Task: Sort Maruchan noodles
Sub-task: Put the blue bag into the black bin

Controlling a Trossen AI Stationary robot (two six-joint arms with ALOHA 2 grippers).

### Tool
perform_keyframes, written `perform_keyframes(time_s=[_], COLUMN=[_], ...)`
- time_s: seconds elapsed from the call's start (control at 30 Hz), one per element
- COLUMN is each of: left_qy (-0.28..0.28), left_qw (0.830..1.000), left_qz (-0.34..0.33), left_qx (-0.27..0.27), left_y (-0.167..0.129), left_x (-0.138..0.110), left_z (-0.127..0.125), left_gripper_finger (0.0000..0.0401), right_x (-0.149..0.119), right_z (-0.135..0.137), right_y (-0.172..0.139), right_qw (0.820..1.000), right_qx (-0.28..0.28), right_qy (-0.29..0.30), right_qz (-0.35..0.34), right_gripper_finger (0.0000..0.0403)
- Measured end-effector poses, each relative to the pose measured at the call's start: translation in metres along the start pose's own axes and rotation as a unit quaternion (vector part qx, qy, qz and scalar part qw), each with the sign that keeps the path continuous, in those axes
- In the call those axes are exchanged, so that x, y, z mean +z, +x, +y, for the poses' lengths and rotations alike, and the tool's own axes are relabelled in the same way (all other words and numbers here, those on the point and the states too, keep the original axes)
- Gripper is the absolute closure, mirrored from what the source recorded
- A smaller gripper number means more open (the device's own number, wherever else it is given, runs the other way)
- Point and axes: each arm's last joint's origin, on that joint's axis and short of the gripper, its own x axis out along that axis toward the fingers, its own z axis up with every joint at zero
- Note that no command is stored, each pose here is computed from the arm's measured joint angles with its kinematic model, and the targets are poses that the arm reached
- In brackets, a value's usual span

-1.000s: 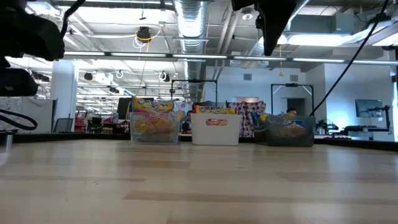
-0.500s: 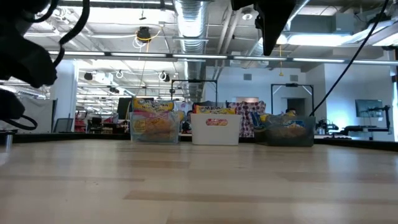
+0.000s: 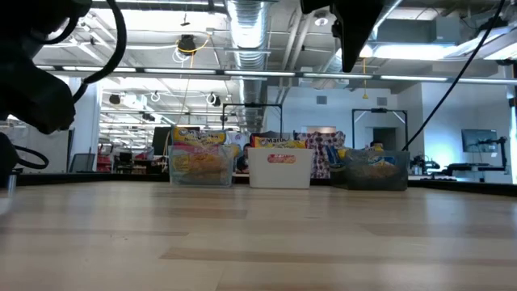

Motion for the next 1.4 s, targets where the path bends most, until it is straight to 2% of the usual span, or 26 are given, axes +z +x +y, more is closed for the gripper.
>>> perform_keyframes(time_s=[0.17,0.23,0.47,0.67,0.9,1.13,1.23,1.4], left_qy=[0.002,0.000,-0.003,0.019,0.021,0.030,0.031,0.033], left_qw=[0.999,0.999,0.995,0.986,0.971,0.951,0.944,0.937], left_qz=[-0.018,-0.024,-0.081,-0.155,-0.232,-0.297,-0.319,-0.338], left_qx=[-0.026,-0.033,-0.062,-0.058,-0.054,-0.077,-0.079,-0.078], left_y=[0.000,0.000,-0.007,-0.024,-0.040,-0.053,-0.058,-0.063], left_x=[0.004,0.005,0.021,0.046,0.070,0.087,0.092,0.097], left_z=[-0.005,-0.006,-0.011,-0.012,-0.003,0.001,0.002,0.006], left_gripper_finger=[0.0377,0.0395,0.0401,0.0401,0.0401,0.0401,0.0401,0.0401], right_x=[-0.004,-0.007,-0.014,-0.016,-0.035,-0.068,-0.084,-0.107], right_z=[-0.002,-0.005,-0.012,-0.021,-0.034,-0.050,-0.048,-0.033], right_y=[0.000,0.000,-0.001,-0.007,-0.043,-0.088,-0.102,-0.120], right_qw=[1.000,0.999,0.996,0.996,0.998,0.987,0.979,0.971], right_qx=[-0.009,-0.015,-0.035,-0.035,-0.035,-0.014,0.002,-0.011], right_qy=[0.001,0.002,0.010,0.022,0.049,0.143,0.175,0.182], right_qz=[0.023,0.040,0.084,0.075,0.010,-0.076,-0.101,-0.156], right_gripper_finger=[0.0243,0.0243,0.0243,0.0243,0.0243,0.0243,0.0243,0.0243])
